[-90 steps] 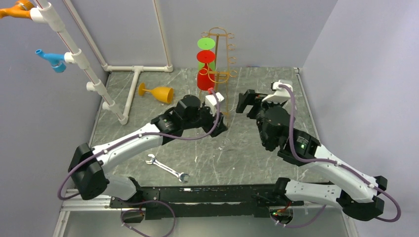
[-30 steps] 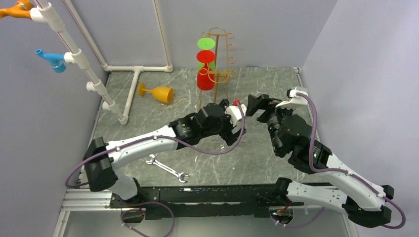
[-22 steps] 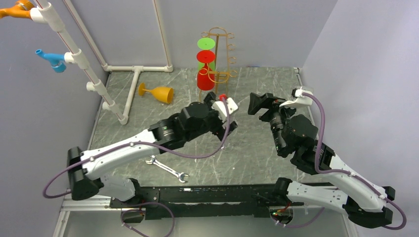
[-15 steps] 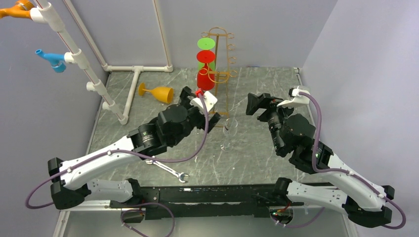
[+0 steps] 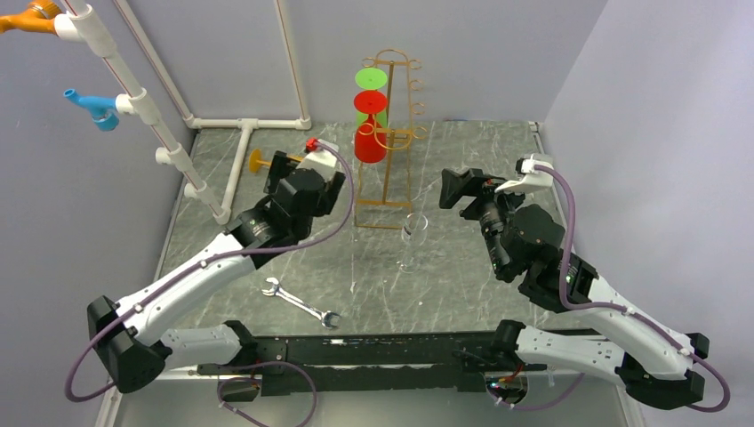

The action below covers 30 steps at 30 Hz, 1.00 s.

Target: Take the wine glass off the wine glass rack

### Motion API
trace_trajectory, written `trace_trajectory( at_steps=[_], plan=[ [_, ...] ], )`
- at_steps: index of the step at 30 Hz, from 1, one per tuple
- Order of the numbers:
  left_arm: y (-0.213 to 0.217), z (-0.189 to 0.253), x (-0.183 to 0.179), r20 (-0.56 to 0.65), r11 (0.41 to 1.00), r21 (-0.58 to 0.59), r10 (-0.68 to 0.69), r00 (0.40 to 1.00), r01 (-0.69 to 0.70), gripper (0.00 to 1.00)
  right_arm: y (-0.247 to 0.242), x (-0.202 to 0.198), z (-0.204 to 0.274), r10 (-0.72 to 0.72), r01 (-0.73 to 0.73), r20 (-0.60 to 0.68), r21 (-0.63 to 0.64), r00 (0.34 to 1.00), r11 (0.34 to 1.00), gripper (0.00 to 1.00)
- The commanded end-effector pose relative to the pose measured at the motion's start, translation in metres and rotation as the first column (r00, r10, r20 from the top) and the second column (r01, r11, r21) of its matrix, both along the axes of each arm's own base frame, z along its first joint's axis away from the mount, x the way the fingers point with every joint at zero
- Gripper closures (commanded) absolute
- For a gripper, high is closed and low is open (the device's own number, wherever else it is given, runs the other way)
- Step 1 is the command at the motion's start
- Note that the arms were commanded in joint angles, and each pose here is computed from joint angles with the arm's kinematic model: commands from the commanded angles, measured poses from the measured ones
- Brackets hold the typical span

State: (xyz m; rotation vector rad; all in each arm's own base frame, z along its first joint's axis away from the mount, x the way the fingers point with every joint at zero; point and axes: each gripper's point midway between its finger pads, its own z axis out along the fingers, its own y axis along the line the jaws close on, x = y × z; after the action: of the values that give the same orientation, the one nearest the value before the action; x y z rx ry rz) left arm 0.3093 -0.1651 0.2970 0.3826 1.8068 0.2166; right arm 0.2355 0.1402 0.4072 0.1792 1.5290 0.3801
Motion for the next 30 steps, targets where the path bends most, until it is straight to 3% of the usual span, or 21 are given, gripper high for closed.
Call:
trace_trajectory(
  at_steps=[1, 9, 15, 19, 24, 30],
  plan=[
    [0.028, -0.047, 0.02, -0.114, 0.992, -0.015, 0.127, 0.985, -0.129, 0.0, 0.0, -0.002, 0.003, 0.012, -0.012, 0.006, 0.026, 1.0, 1.0, 0.1],
    [0.051, -0.128, 0.066, -0.271, 0.978, -0.005, 0.198, 0.942, -0.207, 0.03, 0.006, -0.002, -0.005, 0.034, -0.034, -0.012, 0.019, 0.999, 0.999, 0.1],
    [0.064, -0.151, 0.098, -0.276, 0.975, 0.015, 0.217, 0.936, -0.222, 0.07, 0.01, -0.005, -0.011, 0.065, -0.064, -0.012, 0.034, 0.998, 0.997, 0.1],
    [0.075, -0.171, 0.117, -0.304, 0.962, 0.111, 0.27, 0.914, -0.247, 0.16, 0.014, -0.004, -0.015, 0.074, -0.073, -0.021, 0.024, 0.997, 0.997, 0.1],
    [0.084, -0.188, 0.139, -0.306, 0.945, 0.196, 0.311, 0.9, -0.26, 0.19, 0.02, -0.002, -0.014, 0.086, -0.086, -0.019, 0.014, 0.996, 0.996, 0.1],
    [0.093, -0.186, 0.164, -0.275, 0.941, 0.216, 0.316, 0.908, -0.262, 0.19, 0.025, 0.0, -0.016, 0.093, -0.093, -0.022, -0.003, 0.995, 0.996, 0.1]
  ],
)
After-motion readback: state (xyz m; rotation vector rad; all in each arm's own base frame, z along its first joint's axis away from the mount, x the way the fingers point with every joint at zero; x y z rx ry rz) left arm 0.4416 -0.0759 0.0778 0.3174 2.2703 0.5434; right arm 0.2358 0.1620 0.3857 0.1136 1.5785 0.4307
